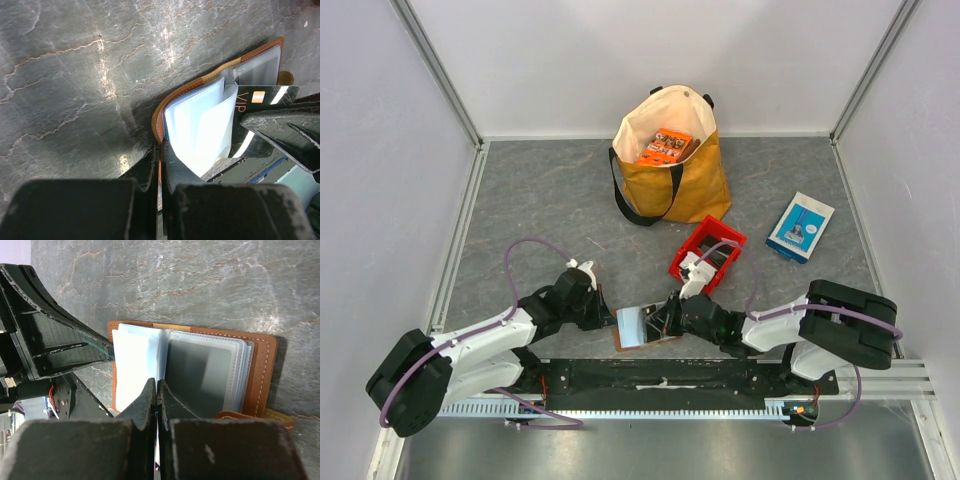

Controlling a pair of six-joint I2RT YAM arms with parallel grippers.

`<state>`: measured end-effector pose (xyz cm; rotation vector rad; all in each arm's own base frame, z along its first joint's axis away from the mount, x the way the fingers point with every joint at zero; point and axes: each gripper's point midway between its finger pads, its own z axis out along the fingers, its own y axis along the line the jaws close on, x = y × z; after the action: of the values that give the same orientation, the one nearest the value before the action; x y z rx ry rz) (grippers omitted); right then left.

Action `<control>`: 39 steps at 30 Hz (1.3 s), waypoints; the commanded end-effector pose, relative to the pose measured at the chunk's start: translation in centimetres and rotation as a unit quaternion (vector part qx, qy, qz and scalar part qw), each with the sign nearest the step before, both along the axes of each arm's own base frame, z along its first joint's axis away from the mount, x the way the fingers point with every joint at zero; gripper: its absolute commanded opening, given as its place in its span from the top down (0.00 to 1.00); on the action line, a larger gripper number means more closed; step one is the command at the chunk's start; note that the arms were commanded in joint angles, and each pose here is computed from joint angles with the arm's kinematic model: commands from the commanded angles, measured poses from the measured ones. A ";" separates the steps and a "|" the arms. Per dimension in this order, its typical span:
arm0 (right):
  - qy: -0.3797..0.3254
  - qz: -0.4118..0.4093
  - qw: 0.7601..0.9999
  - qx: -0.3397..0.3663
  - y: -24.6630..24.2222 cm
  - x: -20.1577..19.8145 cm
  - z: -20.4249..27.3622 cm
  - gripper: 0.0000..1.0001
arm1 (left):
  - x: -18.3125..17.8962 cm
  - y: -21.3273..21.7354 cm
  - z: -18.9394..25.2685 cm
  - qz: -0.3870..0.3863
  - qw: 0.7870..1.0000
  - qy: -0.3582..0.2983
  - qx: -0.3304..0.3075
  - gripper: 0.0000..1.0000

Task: Put the credit cards into the card holder
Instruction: Insert the credit card into the card holder.

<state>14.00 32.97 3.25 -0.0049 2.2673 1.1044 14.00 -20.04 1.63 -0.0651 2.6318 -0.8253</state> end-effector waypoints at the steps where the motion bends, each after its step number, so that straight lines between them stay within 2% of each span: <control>1: -0.018 0.037 0.999 0.009 1.8 -0.4 1.6 1.00 | 1.1 -0.1 0.7 0.014 1.000 -0.021 -0.002 0.98; 8: 0.026 0.035 0.999 0.023 2.2 -0.8 0.8 1.00 | 1.1 -0.3 0.9 0.011 1.000 -0.024 -0.004 0.98; 12: 0.065 0.029 0.997 -0.007 1.7 -1.2 -0.9 1.00 | 1.0 -0.2 0.8 0.013 1.000 -0.022 -0.002 0.98; 19: 0.100 0.029 0.994 0.008 1.9 -1.9 -2.1 0.99 | 1.0 -0.2 0.9 0.012 1.000 -0.022 -0.005 0.98; 21: 0.102 0.028 0.994 0.009 2.0 -1.9 -2.0 0.93 | 0.9 -0.2 0.9 0.011 1.000 -0.022 -0.004 0.98; 26: 0.076 -0.002 0.996 -0.036 0.4 -0.7 -1.7 0.70 | 0.9 -0.1 1.0 0.013 1.000 -0.024 -0.006 0.98; 29: 0.049 -0.018 0.997 -0.063 -0.8 0.1 -0.7 0.49 | 0.8 0.0 1.0 0.012 1.000 -0.023 -0.005 0.98; 34: 0.025 -0.020 0.995 -0.094 -1.7 0.6 0.2 0.40 | 0.7 0.0 1.0 0.010 1.000 -0.024 -0.006 0.98; 39: 0.037 0.010 0.994 -0.101 -0.6 0.1 -0.5 0.40 | 0.8 -0.3 1.2 0.005 1.000 -0.025 -0.009 0.98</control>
<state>14.25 32.65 4.16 0.0029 2.3888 0.9834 14.11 -20.03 2.25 -0.0621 2.6058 -0.8360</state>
